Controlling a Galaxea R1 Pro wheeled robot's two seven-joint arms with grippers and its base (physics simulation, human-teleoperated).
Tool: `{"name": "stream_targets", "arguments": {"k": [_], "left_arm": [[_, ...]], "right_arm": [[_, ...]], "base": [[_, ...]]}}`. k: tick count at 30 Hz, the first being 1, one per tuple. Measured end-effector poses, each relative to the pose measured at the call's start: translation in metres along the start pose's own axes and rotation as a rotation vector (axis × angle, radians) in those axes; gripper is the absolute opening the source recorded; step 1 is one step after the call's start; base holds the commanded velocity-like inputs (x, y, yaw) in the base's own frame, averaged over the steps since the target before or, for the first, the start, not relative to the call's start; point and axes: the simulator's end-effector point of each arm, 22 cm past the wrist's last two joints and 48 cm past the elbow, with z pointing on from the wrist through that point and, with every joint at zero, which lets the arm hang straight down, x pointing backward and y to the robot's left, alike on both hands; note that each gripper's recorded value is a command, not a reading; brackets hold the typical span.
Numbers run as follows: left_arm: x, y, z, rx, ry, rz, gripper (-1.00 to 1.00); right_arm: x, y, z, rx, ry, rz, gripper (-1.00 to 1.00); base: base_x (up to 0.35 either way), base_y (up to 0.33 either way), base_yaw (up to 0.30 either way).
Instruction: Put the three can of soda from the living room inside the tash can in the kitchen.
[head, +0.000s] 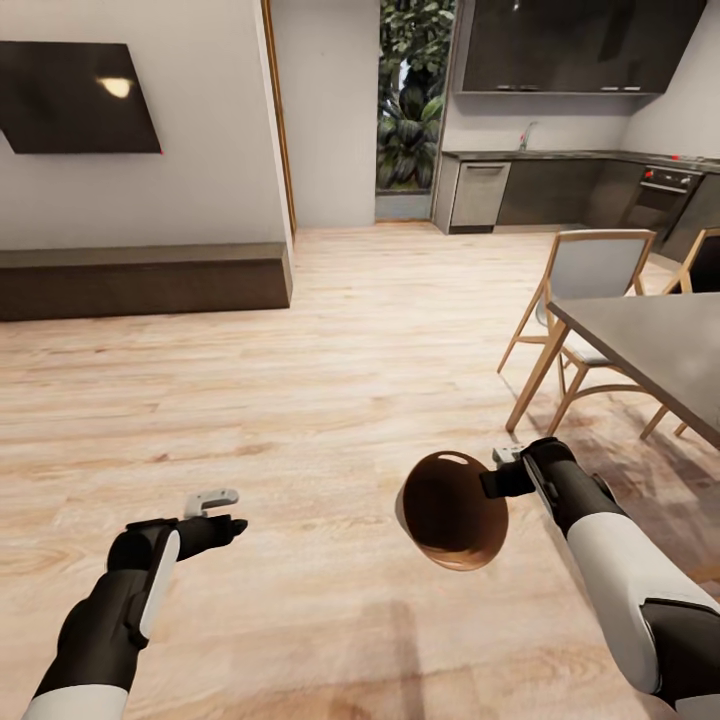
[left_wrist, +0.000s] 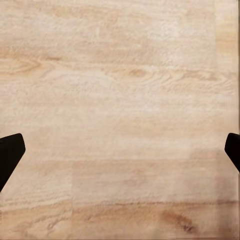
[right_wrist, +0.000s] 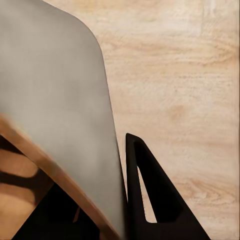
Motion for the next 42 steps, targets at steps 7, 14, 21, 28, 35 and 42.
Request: {"name": "stream_targets", "arguments": {"k": [7, 14, 21, 28, 35, 42], "left_arm": [[-0.008, -0.007, -0.011, 0.001, 0.004, 0.014, 1.00], [-0.017, -0.008, -0.022, 0.000, 0.004, 0.015, 1.00], [-0.029, -0.011, -0.035, -0.001, -0.003, 0.016, 1.00], [-0.041, -0.018, -0.049, 0.005, -0.011, 0.030, 1.00], [-0.052, -0.027, -0.063, -0.009, -0.019, 0.066, 1.00], [-0.064, -0.031, -0.078, -0.010, -0.029, 0.071, 1.00]], "right_arm": [[-0.004, 0.006, -0.010, -0.010, 0.002, -0.001, -1.00], [-0.011, 0.009, -0.022, -0.016, 0.000, 0.002, -1.00], [-0.020, 0.012, -0.037, -0.019, -0.005, 0.004, -1.00], [-0.030, 0.014, -0.055, -0.017, -0.014, 0.001, -1.00], [-0.040, 0.016, -0.073, -0.018, -0.026, -0.001, -1.00], [-0.050, 0.018, -0.091, -0.019, -0.039, -0.002, -1.00]], "base": [[0.000, 0.000, 0.000], [0.000, 0.000, 0.000], [0.000, 0.000, 0.000], [0.000, 0.000, 0.000], [0.000, 0.000, 0.000], [0.000, 0.000, 0.000]]}}
